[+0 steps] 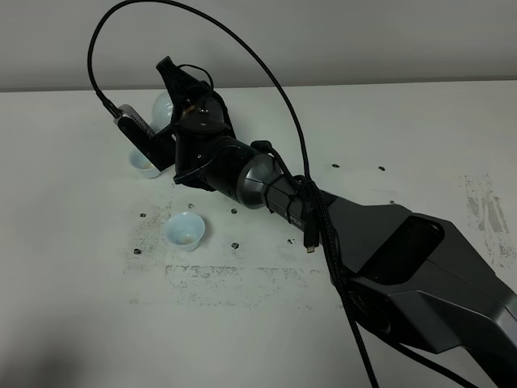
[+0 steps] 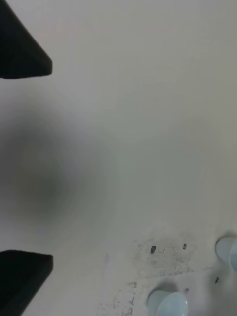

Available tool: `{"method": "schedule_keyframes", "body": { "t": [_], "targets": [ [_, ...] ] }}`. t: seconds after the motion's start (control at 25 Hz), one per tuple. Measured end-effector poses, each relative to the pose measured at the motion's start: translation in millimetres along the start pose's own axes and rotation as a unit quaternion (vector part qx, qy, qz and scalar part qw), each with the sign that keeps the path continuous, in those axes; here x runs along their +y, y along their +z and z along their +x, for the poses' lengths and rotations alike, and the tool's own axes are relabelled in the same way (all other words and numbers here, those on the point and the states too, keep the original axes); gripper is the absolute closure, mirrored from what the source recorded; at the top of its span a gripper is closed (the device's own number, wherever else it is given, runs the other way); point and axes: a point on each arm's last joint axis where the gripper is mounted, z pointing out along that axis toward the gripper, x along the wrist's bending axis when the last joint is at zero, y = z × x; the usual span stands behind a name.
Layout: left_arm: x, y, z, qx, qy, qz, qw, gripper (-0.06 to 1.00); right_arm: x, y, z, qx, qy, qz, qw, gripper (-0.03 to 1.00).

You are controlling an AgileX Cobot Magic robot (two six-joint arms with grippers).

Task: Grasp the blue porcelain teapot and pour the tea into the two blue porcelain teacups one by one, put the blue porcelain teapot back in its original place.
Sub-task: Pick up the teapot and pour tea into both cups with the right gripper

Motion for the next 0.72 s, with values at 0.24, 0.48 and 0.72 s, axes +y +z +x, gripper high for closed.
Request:
{"method": "schedule_keyframes", "body": {
  "t": [0.24, 0.48, 0.72],
  "targets": [
    [0.0, 0.0, 0.0, 0.0, 0.0, 0.0, 1.0, 0.26, 0.3, 0.0, -2.0, -0.011, -0.016, -0.002, 1.0, 0.91],
    [0.0, 0.0, 0.0, 0.0, 0.0, 0.0, 1.0, 0.26, -0.1, 0.0, -3.2, -0.018, -0.025, 0.001, 1.0, 0.91],
    [0.0, 0.0, 0.0, 0.0, 0.0, 0.0, 1.0, 0.26, -0.3, 0.0, -3.7, -0.02, -0.028, 0.002, 0.999, 0.91]
  ]
}}
